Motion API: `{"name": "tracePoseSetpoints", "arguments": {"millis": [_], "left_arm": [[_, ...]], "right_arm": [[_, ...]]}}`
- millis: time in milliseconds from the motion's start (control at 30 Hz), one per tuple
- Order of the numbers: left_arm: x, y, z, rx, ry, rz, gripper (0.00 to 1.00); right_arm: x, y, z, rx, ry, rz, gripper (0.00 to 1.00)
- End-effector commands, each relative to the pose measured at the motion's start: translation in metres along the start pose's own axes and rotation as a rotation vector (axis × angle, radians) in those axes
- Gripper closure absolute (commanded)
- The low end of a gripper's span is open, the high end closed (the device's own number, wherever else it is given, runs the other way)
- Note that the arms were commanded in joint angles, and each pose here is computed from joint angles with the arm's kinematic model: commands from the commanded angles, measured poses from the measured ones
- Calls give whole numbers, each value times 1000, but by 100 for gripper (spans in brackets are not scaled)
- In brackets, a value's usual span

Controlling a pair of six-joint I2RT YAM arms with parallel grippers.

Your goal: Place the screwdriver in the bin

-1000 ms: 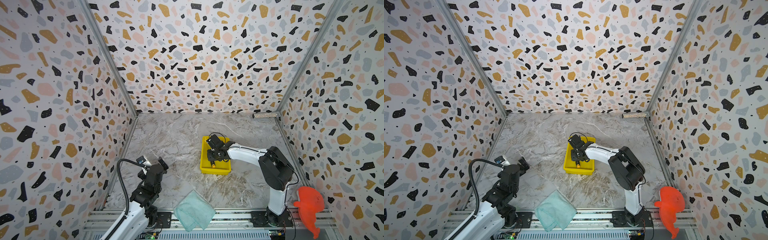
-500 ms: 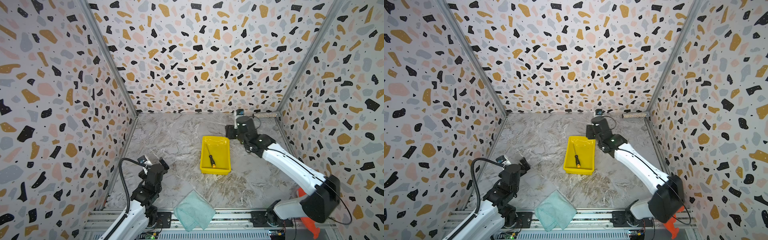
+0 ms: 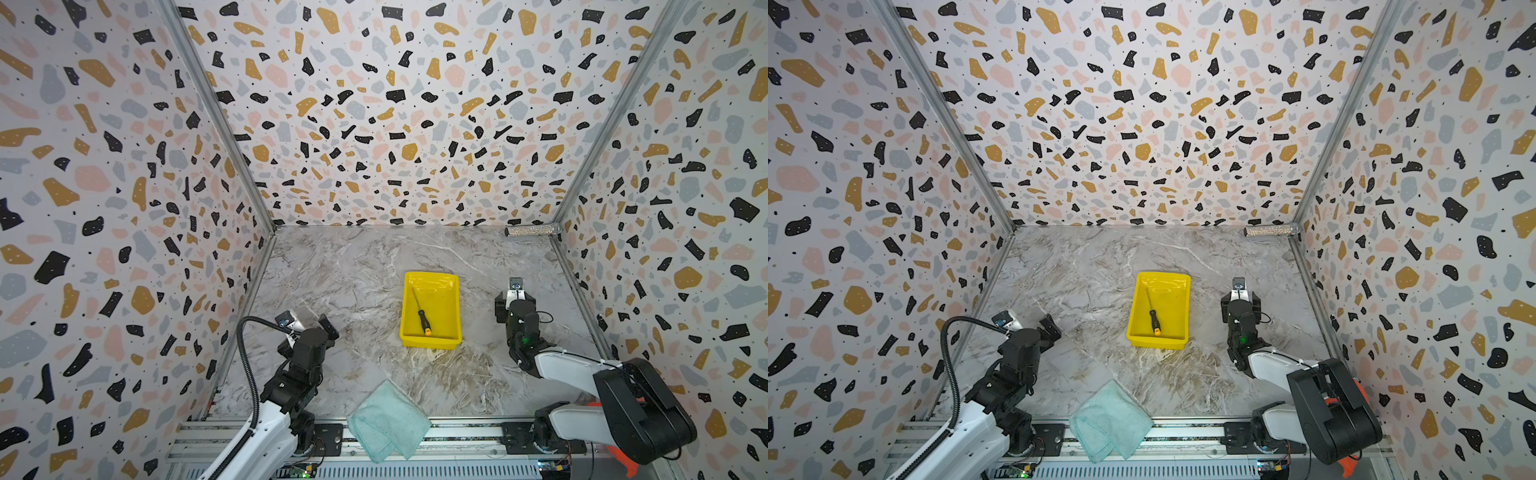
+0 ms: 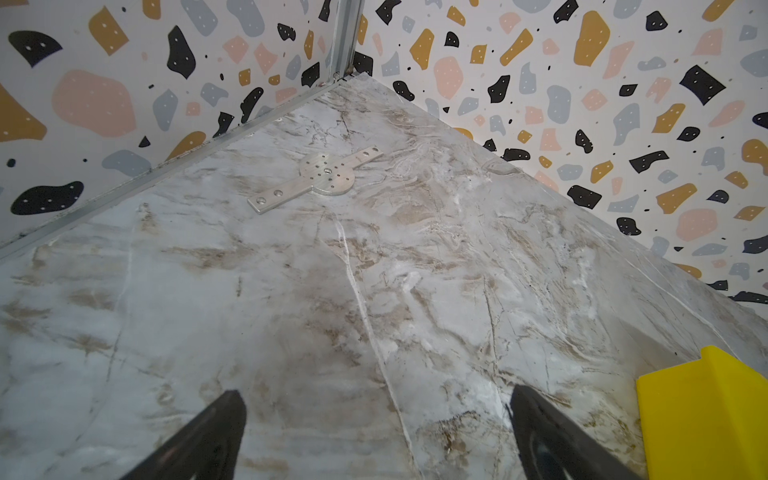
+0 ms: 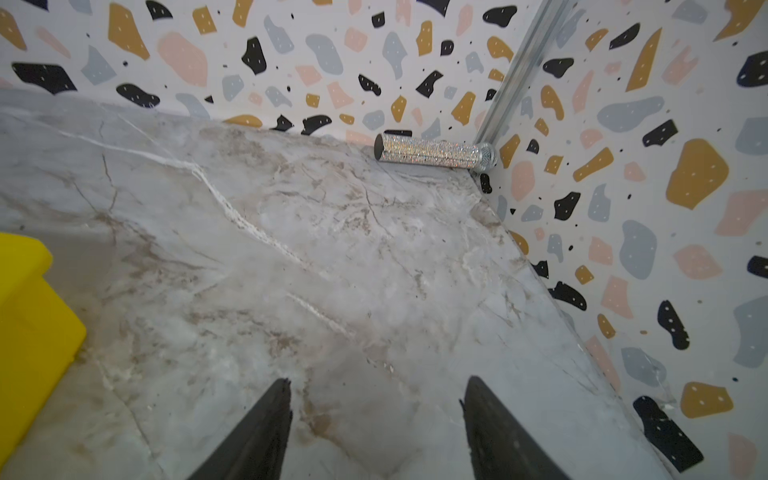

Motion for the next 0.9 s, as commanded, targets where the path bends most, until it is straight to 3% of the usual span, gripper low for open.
{"name": "tracePoseSetpoints", "arguments": {"millis": [0,300,633,867], "left_arm": [[0,0,0,8,-13,-5,0],[0,0,1,3,-16,-4,0],[0,1,1,2,-17,0,0],[1,-1,-1,9,-4,-9,0]], "right_arm": [[7,-1,34,58,-142,-5,32],[21,0,25,-7,-89,13,27],[5,-18,-6,39,-148,30,25],[0,-37,-11,145,-150,109,23]]}}
Point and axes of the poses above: each gripper's point midway between its finger pads, its own x axis out along the fingers, its own y axis along the line the jaws close on, z = x × y, the point moved 6 cm from there along -x, back along the fingers, and after that the axes turned 13 degrees about x, right-handed, at the moved point
